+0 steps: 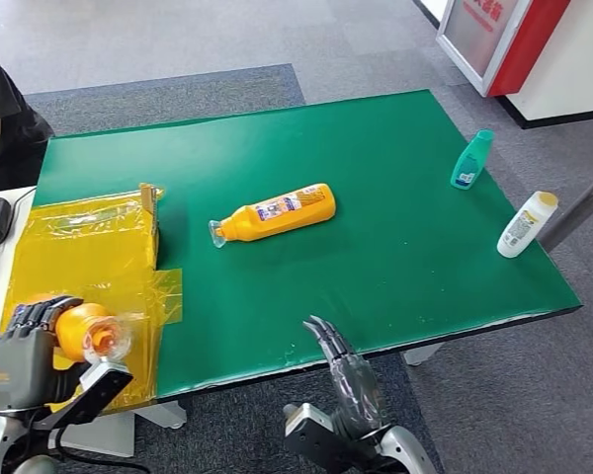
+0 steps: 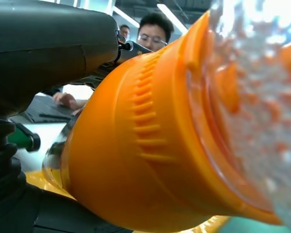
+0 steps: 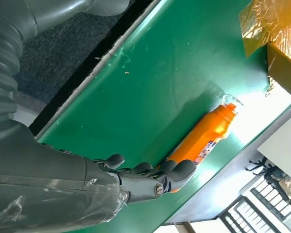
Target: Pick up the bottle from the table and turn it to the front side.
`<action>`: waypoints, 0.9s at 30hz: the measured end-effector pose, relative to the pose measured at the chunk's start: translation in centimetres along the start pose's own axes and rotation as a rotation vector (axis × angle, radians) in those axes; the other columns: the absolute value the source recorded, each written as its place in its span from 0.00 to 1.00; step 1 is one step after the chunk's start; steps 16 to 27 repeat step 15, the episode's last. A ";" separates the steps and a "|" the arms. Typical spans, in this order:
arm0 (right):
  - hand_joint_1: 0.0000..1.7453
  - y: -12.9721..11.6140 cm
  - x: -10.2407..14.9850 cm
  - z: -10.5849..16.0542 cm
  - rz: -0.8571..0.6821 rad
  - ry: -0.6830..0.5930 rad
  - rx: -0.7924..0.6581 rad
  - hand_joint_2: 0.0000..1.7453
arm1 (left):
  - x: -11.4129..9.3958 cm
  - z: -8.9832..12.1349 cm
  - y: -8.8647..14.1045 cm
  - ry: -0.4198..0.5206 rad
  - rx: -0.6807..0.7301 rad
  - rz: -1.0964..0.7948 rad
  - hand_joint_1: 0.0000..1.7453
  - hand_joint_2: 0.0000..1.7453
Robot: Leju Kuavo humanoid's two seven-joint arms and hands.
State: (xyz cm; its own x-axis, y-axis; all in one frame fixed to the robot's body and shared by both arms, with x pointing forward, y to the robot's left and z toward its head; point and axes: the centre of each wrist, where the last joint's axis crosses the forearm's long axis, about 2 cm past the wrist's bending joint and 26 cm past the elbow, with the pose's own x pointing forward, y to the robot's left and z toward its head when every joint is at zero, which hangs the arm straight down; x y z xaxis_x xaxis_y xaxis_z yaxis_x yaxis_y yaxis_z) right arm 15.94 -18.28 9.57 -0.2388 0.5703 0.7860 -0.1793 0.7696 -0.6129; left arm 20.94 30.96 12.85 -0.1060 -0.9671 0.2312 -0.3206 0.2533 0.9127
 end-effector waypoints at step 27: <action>0.00 0.1 -0.1 -0.1 -0.066 -0.006 0.043 1.00 | -2.1 -2.2 -2.5 0.161 -0.174 -0.248 0.94 1.00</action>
